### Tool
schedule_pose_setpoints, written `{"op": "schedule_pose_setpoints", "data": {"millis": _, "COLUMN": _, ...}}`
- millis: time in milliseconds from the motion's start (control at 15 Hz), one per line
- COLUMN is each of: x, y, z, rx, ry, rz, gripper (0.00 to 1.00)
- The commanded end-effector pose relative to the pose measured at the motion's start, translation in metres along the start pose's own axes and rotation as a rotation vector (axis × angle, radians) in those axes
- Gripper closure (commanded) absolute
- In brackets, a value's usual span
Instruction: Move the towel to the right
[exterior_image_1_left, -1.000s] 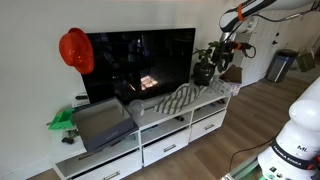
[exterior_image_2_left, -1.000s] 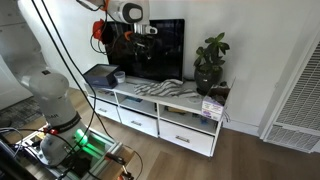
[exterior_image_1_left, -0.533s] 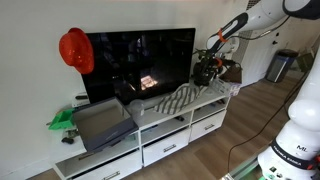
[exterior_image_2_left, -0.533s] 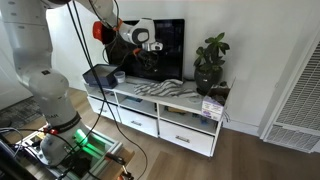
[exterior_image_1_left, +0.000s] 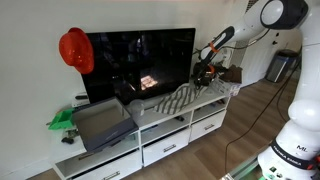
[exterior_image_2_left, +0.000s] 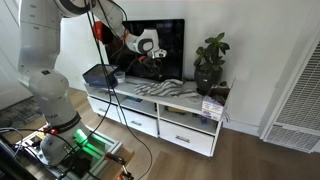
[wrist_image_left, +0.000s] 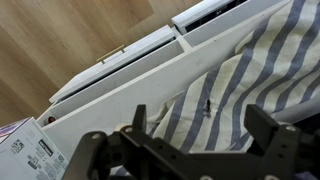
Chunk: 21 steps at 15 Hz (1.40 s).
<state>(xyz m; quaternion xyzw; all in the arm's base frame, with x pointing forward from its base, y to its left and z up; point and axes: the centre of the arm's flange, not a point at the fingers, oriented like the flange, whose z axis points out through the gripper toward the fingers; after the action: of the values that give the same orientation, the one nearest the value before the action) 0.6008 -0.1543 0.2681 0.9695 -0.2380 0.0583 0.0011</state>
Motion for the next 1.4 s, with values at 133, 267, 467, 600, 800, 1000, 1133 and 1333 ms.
{"op": "schedule_pose_setpoints", "data": {"millis": 133, "x": 0.003, "y": -0.001, "z": -0.003, "rx": 0.002, "ry": 0.007, "rz": 0.001, "gripper": 0.0}}
{"op": "schedule_pose_setpoints", "data": {"millis": 267, "x": 0.01, "y": -0.012, "z": 0.017, "rx": -0.003, "ry": -0.003, "rz": 0.0, "gripper": 0.0}}
{"op": "schedule_pose_setpoints", "data": {"millis": 467, "x": 0.012, "y": -0.026, "z": 0.046, "rx": -0.011, "ry": -0.016, "rz": -0.019, "gripper": 0.0}}
{"op": "schedule_pose_setpoints", "data": {"millis": 600, "x": 0.015, "y": -0.033, "z": 0.065, "rx": -0.029, "ry": -0.014, "rz": -0.023, "gripper": 0.0}}
{"op": "schedule_pose_setpoints", "data": {"millis": 800, "x": 0.023, "y": -0.04, "z": 0.093, "rx": -0.021, "ry": 0.002, "rz": -0.02, "gripper": 0.0}}
{"op": "schedule_pose_setpoints", "data": {"millis": 1000, "x": 0.031, "y": -0.047, "z": 0.116, "rx": -0.028, "ry": 0.019, "rz": -0.007, "gripper": 0.0}}
{"op": "schedule_pose_setpoints", "data": {"millis": 1133, "x": 0.039, "y": -0.053, "z": 0.129, "rx": -0.029, "ry": 0.037, "rz": 0.007, "gripper": 0.0}}
{"op": "schedule_pose_setpoints", "data": {"millis": 1333, "x": 0.051, "y": -0.063, "z": 0.145, "rx": -0.028, "ry": 0.045, "rz": 0.026, "gripper": 0.0}}
